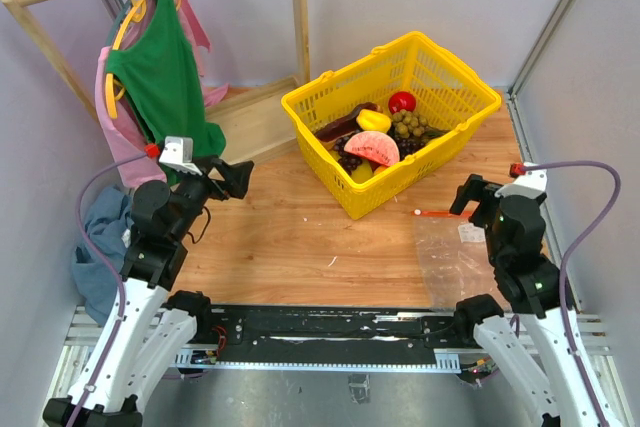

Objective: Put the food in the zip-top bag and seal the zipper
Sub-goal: Pick up the zipper food storage bag at the corner of the board.

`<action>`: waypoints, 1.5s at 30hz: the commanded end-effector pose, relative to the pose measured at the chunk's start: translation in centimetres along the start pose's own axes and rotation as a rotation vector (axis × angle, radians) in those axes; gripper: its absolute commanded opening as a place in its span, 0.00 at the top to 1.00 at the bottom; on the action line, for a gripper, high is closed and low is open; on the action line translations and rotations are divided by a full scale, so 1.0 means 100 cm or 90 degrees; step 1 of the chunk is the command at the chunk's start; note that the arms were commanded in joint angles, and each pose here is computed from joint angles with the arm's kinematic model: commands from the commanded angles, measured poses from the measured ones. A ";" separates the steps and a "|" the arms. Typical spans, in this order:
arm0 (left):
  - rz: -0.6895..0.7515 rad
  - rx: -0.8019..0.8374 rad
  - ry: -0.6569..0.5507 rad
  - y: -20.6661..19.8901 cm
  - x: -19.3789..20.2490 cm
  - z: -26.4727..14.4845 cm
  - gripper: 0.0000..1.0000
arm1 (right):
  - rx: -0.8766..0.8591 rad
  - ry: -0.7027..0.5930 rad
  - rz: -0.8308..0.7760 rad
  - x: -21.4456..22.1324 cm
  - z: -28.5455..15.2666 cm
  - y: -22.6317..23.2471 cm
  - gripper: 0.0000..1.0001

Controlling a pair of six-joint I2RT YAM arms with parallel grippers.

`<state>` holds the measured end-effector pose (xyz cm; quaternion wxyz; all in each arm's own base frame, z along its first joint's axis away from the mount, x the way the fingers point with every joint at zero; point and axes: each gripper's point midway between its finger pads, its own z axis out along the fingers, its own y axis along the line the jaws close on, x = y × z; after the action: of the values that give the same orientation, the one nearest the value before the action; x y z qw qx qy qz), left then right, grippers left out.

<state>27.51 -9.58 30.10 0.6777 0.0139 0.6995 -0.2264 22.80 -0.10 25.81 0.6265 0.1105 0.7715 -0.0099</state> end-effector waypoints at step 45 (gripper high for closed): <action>0.017 0.039 0.036 -0.012 0.012 -0.002 0.01 | 0.167 0.627 0.048 0.257 0.042 -0.022 0.61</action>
<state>26.99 -10.36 29.42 0.6661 0.0326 0.7079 -0.2328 24.76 1.20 1.51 0.2258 0.2142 0.9499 -0.0301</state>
